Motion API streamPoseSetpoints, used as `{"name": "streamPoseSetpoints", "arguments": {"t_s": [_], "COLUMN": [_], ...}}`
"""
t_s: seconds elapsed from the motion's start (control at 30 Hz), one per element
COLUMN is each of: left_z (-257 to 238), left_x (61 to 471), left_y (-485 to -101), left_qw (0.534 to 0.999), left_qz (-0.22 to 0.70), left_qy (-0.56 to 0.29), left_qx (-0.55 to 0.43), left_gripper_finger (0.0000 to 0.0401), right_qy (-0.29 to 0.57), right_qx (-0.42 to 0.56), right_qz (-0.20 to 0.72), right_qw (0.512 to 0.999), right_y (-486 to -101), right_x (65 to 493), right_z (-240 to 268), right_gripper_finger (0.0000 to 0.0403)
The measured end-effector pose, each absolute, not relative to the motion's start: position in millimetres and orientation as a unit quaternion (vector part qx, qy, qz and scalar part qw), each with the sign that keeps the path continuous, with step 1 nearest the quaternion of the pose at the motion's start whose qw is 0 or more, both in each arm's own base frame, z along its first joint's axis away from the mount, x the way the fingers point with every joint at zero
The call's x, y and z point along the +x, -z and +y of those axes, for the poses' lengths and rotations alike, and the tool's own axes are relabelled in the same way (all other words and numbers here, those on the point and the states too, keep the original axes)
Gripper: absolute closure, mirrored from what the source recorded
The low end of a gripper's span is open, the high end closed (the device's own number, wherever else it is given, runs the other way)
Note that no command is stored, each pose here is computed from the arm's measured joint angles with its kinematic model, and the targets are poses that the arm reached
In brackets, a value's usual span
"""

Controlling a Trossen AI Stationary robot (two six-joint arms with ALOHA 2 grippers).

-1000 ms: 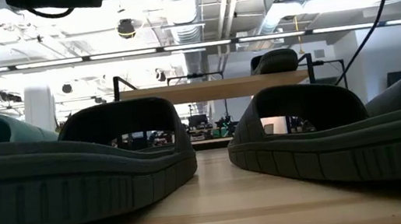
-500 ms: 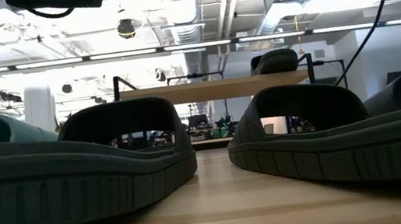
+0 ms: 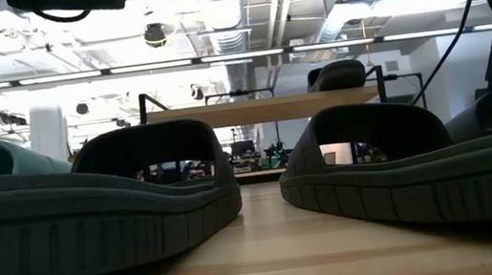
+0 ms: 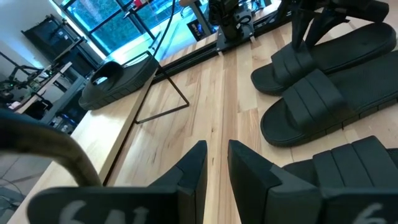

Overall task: Pick and place slides into the shelf
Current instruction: Put the black slipper on the shelf

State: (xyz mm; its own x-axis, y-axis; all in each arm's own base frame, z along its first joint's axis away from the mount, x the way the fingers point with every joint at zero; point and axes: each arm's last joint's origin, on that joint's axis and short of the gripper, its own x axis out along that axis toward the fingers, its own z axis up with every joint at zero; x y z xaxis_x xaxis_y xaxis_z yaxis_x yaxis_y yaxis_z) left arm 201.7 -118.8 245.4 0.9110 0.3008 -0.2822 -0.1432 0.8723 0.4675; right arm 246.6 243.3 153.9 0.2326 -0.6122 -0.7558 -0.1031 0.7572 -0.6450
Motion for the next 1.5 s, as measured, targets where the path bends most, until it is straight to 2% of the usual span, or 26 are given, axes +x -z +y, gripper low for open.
{"name": "streamPoseSetpoints", "arguments": {"t_s": [0.2, 0.63, 1.07, 1.5], "left_z": [-119, -119, -119, -119], "left_x": [202, 202, 202, 202], "left_y": [-245, -245, -245, -245], "left_qw": [0.951, 0.951, 0.951, 0.951], "left_qz": [0.176, 0.176, 0.176, 0.176], "left_qy": [-0.117, -0.117, -0.117, -0.117], "left_qx": [0.224, 0.224, 0.227, 0.227], "left_gripper_finger": [0.0346, 0.0346, 0.0346, 0.0346], "right_qy": [0.179, 0.2, 0.203, 0.196], "right_qx": [-0.311, -0.317, -0.327, -0.342], "right_qz": [0.6, 0.607, 0.571, 0.541], "right_qw": [0.715, 0.701, 0.725, 0.742], "right_y": [-155, -167, -228, -285], "right_x": [246, 240, 243, 275], "right_z": [240, 234, 223, 180], "right_gripper_finger": [0.0393, 0.0399, 0.0402, 0.0402]}}
